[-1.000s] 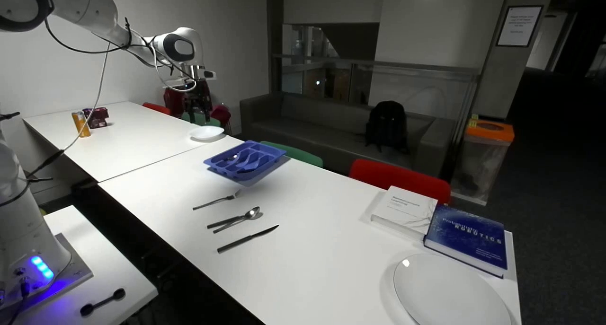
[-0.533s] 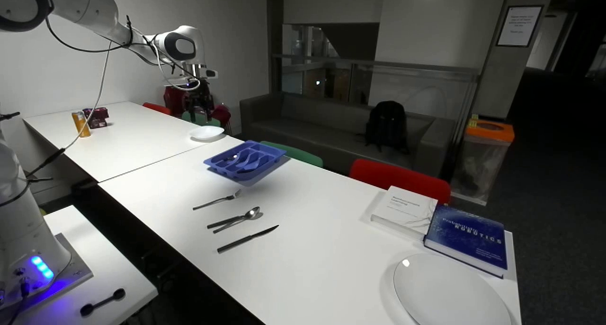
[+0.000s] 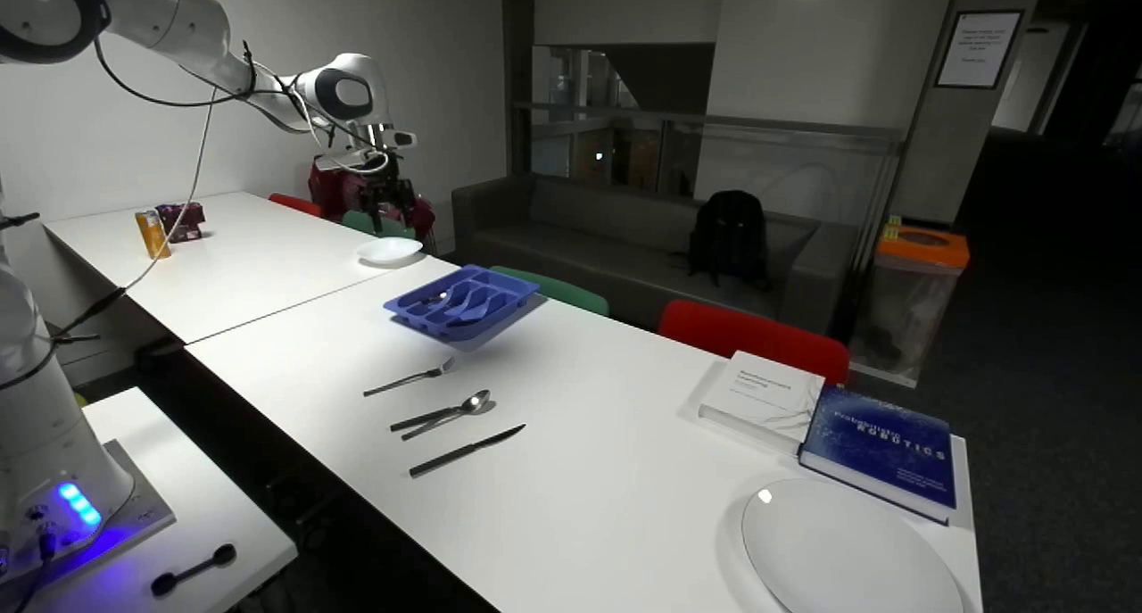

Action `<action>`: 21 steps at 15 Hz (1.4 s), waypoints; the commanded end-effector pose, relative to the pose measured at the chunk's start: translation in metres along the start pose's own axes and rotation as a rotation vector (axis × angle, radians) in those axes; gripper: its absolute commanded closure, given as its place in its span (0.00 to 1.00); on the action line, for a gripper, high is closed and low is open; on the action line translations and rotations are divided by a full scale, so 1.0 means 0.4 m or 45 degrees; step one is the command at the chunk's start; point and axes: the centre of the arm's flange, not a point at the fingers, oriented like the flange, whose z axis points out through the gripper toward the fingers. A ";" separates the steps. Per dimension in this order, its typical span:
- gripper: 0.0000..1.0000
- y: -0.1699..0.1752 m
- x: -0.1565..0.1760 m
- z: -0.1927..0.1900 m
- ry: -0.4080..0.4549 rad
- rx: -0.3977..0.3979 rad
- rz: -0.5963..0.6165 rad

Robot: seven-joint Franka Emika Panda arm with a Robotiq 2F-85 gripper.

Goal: Remove the fork from the blue rack

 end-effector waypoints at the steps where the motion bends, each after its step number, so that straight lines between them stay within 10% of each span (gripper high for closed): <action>1: 0.00 0.051 0.068 0.040 0.113 -0.028 -0.039; 10: 0.00 0.144 0.156 0.185 0.210 0.132 -0.003; 21: 0.00 0.029 0.316 0.308 0.325 0.140 0.025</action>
